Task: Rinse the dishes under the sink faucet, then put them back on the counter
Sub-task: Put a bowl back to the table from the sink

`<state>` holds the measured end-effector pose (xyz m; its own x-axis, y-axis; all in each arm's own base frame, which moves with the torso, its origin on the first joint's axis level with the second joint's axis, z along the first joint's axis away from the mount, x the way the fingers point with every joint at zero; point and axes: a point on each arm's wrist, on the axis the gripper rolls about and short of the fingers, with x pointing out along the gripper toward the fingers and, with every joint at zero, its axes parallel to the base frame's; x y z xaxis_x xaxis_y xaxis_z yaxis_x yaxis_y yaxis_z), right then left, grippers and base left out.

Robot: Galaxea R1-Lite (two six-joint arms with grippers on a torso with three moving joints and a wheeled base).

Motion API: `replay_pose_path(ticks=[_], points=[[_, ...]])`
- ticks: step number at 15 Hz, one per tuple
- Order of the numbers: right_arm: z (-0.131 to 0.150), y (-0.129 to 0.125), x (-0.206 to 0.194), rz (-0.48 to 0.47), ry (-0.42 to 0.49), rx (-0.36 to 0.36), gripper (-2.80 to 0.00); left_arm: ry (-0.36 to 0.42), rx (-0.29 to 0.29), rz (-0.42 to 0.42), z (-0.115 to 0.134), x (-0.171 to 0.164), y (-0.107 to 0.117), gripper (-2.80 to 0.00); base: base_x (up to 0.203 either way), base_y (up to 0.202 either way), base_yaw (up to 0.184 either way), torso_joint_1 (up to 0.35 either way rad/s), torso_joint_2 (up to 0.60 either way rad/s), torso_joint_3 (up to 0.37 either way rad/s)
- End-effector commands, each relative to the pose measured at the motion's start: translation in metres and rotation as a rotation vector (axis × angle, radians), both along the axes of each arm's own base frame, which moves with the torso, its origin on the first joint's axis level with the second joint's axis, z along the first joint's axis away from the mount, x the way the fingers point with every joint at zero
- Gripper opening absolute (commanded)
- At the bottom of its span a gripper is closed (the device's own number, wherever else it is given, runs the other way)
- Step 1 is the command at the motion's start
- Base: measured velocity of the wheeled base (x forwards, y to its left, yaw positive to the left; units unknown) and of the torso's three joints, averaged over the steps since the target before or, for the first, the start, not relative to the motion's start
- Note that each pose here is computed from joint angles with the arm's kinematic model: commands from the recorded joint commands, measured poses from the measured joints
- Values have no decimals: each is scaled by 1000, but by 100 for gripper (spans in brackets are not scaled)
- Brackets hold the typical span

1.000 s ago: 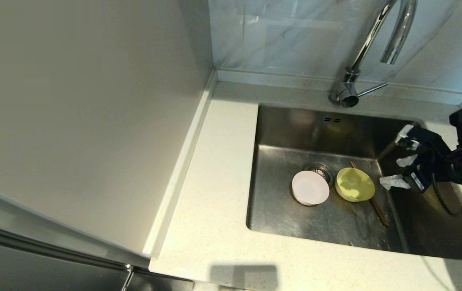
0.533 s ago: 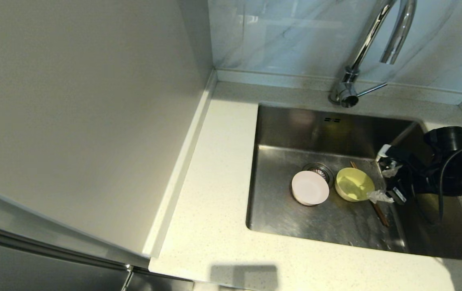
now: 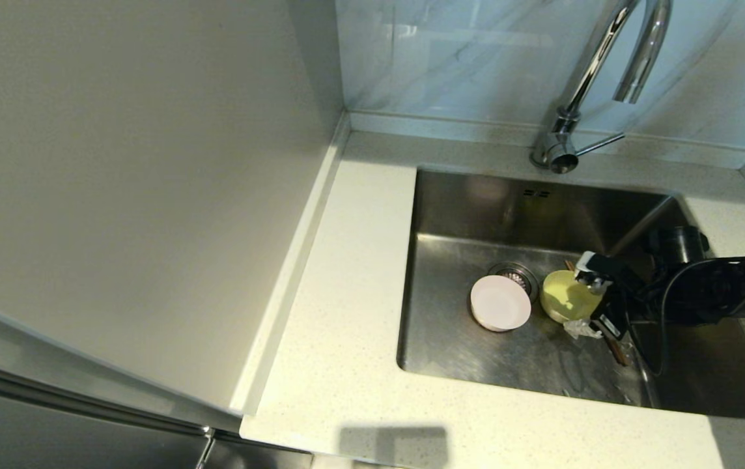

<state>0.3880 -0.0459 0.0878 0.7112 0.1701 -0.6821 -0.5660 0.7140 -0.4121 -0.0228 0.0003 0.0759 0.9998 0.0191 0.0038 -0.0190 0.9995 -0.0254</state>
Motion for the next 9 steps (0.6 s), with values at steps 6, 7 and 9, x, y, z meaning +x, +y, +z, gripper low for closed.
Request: replay_pose_path(ticks=[6, 7, 9], points=[[-35, 14, 14, 17, 64, -1, 0, -4, -1, 1, 0, 0, 0, -280, 0, 0, 0, 0, 0, 0], [-39, 14, 15, 16, 72, -2, 0, -4, -1, 1, 0, 0, 0, -280, 0, 0, 0, 0, 0, 0], [-43, 14, 18, 10, 80, -1, 0, -4, -1, 1, 0, 0, 0, -280, 0, 0, 0, 0, 0, 0]])
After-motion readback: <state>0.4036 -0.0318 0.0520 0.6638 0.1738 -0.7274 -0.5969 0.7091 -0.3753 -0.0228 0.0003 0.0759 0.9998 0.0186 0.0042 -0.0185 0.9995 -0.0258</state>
